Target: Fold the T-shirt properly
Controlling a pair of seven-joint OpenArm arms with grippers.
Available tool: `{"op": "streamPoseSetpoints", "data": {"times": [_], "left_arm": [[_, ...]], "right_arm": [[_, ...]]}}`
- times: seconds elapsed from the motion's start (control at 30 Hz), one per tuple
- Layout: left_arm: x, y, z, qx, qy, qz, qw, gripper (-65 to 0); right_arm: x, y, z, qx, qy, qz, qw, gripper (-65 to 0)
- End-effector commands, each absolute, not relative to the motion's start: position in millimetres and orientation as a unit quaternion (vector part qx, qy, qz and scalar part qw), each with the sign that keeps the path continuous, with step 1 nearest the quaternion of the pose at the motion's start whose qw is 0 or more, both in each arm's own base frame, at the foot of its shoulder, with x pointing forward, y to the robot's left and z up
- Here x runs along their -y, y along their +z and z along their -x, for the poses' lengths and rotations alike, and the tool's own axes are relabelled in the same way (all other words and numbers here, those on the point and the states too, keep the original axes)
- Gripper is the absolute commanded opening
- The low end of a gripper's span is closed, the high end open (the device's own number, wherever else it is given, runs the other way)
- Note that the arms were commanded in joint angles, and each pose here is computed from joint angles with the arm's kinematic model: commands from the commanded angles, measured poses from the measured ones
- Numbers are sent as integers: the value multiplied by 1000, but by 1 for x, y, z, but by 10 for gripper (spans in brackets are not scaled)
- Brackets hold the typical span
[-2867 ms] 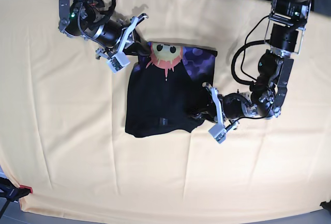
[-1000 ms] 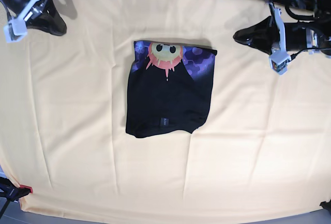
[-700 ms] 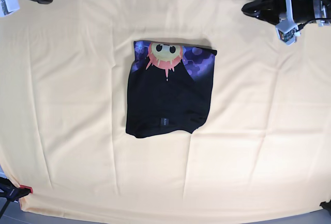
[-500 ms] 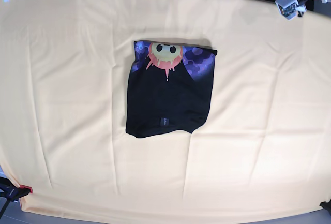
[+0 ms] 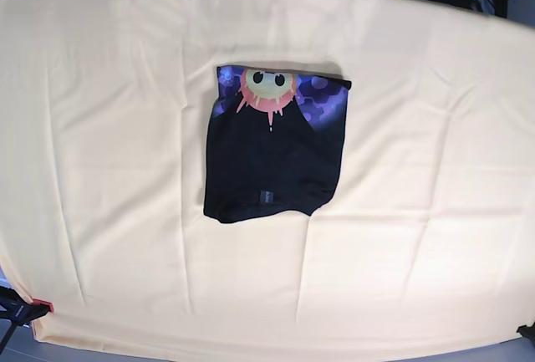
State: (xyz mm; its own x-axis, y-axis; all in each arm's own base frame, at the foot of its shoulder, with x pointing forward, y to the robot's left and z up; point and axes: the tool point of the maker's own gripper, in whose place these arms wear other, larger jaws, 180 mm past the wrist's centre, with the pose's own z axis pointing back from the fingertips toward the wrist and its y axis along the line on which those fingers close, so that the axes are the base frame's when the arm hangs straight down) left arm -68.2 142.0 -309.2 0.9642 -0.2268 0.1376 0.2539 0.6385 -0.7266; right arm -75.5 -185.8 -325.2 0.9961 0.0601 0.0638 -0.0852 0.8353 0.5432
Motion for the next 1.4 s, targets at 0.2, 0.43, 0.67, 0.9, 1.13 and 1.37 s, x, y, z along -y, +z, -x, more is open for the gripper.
{"op": "streamPoseSetpoints", "data": {"times": [0.2, 0.43, 0.67, 0.9, 1.13, 1.37], "left_arm": [[-142, -403, 81, -9, -61, 401, 914, -650], [-155, -500, 55, 15, 14, 350, 937, -650], [-167, -562, 17, 102, 51, 284, 952, -650], [-185, -602, 1, 122, 33, 193, 973, -650], [-172, -632, 22, 112, 9, 72, 991, -650], [-125, -638, 36, 101, 37, 85, 991, -650]], "right_arm": [[184, -412, 83, -9, 65, -270, 961, -650], [169, -501, 60, 3, 83, -263, 961, -650], [149, -567, 46, 0, 112, -263, 958, -650], [162, -618, 24, 38, 113, -141, 983, -650], [129, -628, 11, 87, 104, -120, 983, -650], [89, -628, 10, 93, 86, -142, 982, -650]]}}
